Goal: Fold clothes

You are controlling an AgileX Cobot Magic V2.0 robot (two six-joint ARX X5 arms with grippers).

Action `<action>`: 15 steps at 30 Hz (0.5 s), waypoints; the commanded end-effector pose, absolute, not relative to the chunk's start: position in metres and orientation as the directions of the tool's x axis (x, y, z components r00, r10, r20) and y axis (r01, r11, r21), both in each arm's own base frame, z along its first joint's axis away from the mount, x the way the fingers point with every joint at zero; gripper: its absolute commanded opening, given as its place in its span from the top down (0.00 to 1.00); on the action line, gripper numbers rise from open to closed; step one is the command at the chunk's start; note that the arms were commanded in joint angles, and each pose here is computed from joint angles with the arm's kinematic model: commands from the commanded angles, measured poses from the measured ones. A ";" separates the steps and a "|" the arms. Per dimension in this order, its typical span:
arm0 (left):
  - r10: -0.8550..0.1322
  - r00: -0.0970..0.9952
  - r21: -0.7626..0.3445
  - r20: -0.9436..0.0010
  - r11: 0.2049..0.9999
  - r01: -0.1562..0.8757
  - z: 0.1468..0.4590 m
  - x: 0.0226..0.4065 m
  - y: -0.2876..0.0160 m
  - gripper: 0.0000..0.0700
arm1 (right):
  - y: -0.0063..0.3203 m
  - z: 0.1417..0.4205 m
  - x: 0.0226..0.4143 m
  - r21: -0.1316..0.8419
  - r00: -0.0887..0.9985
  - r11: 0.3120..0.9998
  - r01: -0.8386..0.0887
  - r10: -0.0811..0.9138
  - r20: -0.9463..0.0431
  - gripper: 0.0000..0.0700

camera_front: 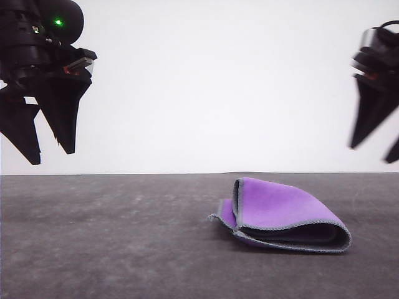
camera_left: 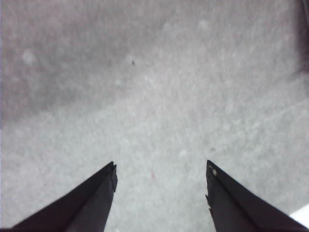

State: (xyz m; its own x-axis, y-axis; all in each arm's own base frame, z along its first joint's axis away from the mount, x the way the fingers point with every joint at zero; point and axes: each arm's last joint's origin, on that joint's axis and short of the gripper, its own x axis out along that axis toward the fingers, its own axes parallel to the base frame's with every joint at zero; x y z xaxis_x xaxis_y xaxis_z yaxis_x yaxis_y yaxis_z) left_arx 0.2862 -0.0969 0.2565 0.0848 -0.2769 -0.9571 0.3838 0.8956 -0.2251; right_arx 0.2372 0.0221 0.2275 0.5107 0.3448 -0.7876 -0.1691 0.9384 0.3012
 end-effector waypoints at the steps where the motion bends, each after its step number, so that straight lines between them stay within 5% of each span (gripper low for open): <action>1: -0.284 0.097 -0.226 -0.954 0.892 0.393 0.258 0.288 -0.099 0.49 | 0.019 0.229 0.239 0.251 0.522 0.952 -0.175 0.306 -0.796 0.47; 8: -0.287 0.105 -0.225 -0.952 0.892 0.393 0.259 0.289 -0.099 0.50 | 0.018 0.230 0.238 0.252 0.524 0.952 -0.172 0.305 -0.795 0.48; 10: -0.287 0.105 -0.225 -0.952 0.892 0.393 0.259 0.289 -0.099 0.51 | 0.019 0.230 0.238 0.254 0.520 0.952 -0.171 0.306 -0.797 0.61; 12: -0.287 0.105 -0.225 -0.952 0.892 0.393 0.259 0.289 -0.099 0.63 | 0.019 0.229 0.238 0.254 0.519 0.952 -0.171 0.306 -0.798 0.88; 13: -0.286 0.103 -0.225 -0.953 0.892 0.393 0.259 0.289 -0.099 0.78 | 0.019 0.229 0.238 0.254 0.518 0.952 -0.172 0.307 -0.798 0.98; 15: -0.286 0.102 -0.225 -0.953 0.891 0.395 0.258 0.289 -0.099 1.00 | 0.019 0.229 0.238 0.255 0.518 0.952 -0.172 0.307 -0.798 1.00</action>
